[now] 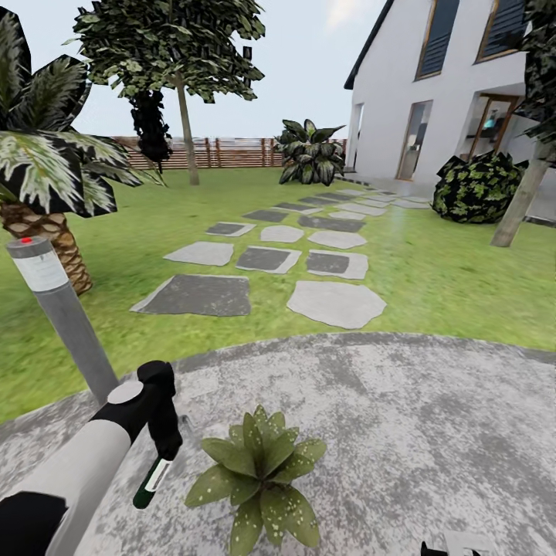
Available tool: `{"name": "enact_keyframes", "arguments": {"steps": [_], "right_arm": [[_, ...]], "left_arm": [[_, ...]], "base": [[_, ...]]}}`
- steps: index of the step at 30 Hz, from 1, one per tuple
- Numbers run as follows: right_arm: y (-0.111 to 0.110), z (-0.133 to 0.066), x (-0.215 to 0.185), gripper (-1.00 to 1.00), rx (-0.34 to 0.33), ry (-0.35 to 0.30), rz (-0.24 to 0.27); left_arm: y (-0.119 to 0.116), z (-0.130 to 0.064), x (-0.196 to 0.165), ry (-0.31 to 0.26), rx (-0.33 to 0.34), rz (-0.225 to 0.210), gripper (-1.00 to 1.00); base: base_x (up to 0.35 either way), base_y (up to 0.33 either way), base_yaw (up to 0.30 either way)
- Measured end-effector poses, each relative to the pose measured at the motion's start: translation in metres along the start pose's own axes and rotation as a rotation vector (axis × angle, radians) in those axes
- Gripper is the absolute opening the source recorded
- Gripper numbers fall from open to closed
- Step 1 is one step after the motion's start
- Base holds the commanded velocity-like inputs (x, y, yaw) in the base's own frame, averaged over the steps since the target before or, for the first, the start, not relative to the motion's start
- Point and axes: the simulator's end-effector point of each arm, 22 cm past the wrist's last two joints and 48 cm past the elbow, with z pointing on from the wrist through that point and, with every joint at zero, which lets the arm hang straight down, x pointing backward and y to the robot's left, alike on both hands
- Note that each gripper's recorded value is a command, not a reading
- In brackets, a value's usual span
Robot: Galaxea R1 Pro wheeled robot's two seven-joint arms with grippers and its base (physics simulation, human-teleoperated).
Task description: Pick up the pesticide atomizer in the garden and spray insectifuge to fully cover both potted plants in the garden.
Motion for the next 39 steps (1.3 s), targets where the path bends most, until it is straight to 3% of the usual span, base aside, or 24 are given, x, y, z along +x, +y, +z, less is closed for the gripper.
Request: {"name": "enact_keyframes", "arguments": {"steps": [6, 10, 16, 21, 27, 30, 33, 37, 39], "right_arm": [[0.0, 0.0, 0.0, 1.0, 0.0, 0.0, 0.0], [0.0, 0.0, 0.0, 1.0, 0.0, 0.001, 0.0], [0.0, 0.0, 0.0, 1.0, 0.0, 0.001, -0.001], [0.0, 0.0, 0.0, 1.0, 0.0, 0.0, 0.0], [0.0, 0.0, 0.0, 1.0, 0.0, 0.0, -0.001], [-0.001, 0.0, 0.001, 1.0, -0.001, 0.001, -0.003], [-0.001, 0.0, 0.001, 1.0, -0.001, 0.002, -0.004], [-0.001, 0.0, 0.001, 1.0, -0.001, 0.002, -0.004], [-0.001, 0.0, 0.001, 1.0, -0.001, 0.002, -0.004]], "left_arm": [[0.0, 0.033, 0.055, 0.082, 0.028, -0.043, -1.0], [-0.007, 0.043, 0.06, 0.092, 0.045, -0.046, -1.0], [-0.024, 0.036, 0.02, 0.042, 0.051, -0.007, -1.0], [-0.007, 0.017, 0.014, 0.017, 0.015, -0.017, -1.0], [-0.012, 0.028, 0.023, 0.042, 0.034, -0.015, -1.0], [-0.026, 0.044, 0.029, 0.061, 0.064, -0.012, -1.0], [-0.033, 0.046, 0.025, 0.051, 0.078, -0.012, -1.0], [-0.03, 0.037, 0.012, 0.025, 0.067, -0.008, -1.0], [-0.016, 0.016, 0.001, -0.002, 0.032, -0.009, -1.0]], "base": [[0.0, 0.0, -0.001], [0.0, 0.0, 0.0], [0.0, 0.0, 0.0], [0.0, 0.0, 0.15], [0.0, 0.0, 0.064], [0.0, 0.0, 0.003], [0.0, 0.0, 0.0], [0.0, 0.0, 0.0], [0.0, 0.0, 0.0]]}}
